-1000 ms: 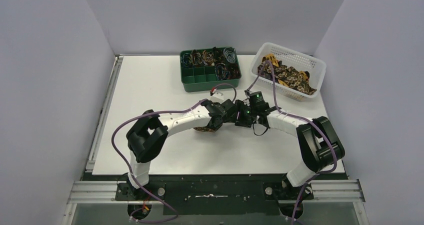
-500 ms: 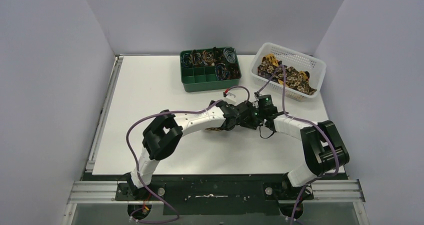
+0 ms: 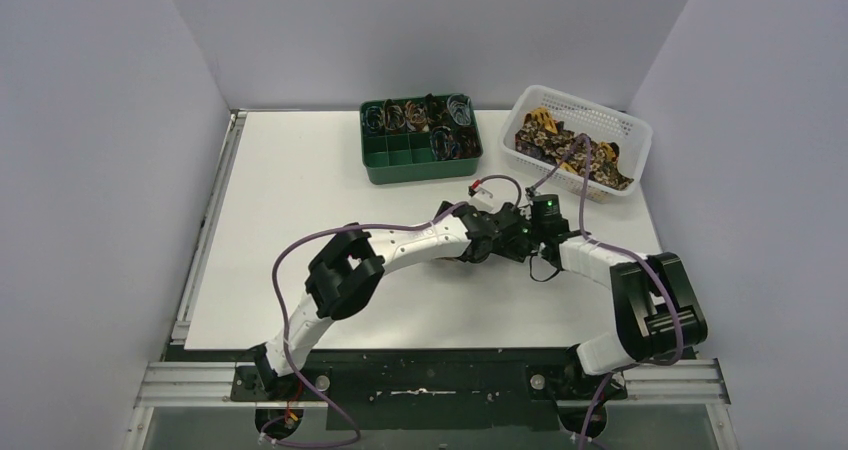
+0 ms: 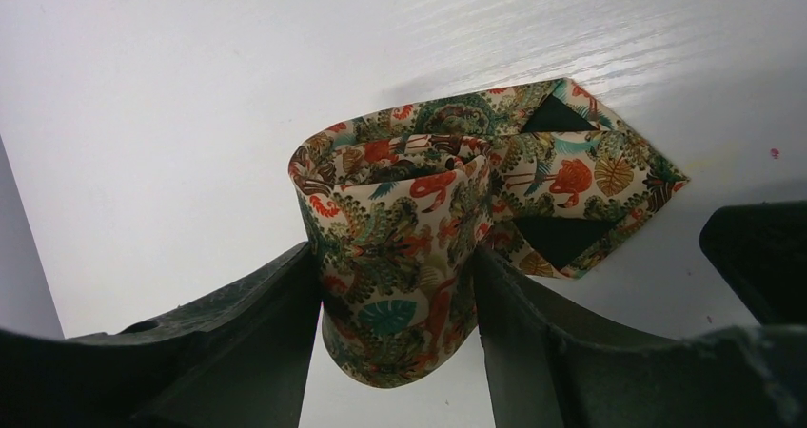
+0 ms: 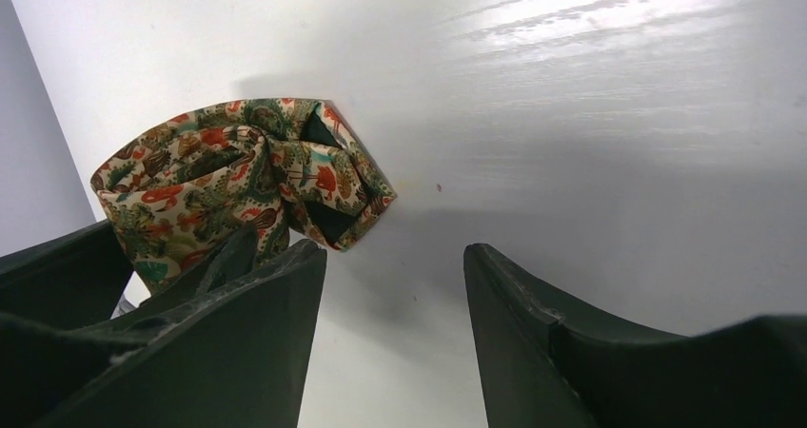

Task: Roll the ties
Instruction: Roll the tie at the center of the board.

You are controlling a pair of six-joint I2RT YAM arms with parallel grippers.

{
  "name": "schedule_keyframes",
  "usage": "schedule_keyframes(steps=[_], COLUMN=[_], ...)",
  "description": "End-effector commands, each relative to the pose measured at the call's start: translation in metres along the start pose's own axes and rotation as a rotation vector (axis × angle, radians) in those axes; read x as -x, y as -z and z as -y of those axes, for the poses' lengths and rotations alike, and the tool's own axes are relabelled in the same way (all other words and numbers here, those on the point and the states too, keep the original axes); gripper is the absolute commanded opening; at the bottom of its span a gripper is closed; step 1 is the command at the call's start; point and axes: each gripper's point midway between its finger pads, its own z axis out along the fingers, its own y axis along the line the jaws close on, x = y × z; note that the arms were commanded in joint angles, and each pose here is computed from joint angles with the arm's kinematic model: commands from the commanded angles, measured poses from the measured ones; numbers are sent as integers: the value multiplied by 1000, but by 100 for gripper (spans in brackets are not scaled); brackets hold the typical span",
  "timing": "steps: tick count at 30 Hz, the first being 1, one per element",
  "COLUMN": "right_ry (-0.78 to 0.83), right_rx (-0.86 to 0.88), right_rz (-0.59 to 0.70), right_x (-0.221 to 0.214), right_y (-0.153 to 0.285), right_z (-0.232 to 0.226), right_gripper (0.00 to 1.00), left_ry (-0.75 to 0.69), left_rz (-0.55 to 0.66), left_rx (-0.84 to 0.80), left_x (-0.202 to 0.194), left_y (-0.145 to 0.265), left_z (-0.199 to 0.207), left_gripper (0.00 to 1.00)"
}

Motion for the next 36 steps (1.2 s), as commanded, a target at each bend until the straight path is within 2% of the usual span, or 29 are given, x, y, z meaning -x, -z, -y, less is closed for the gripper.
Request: schedule_keyframes(steps=[1,22,36], right_ry=[-12,-53,-88], right_rx=[38,16,37], right_rz=[91,120,139], right_x=[20,39,48], right_y=[12,25,38], right_z=[-5,21,32], right_gripper=[57,58,58], left_ry=[18,19,30], left_rz=[17,82,99], left_rx=[-50,-192,-341], left_x=[13,51,61], left_y=[7,27,38], left_z=[12,48,84], left_gripper=[57,59,53])
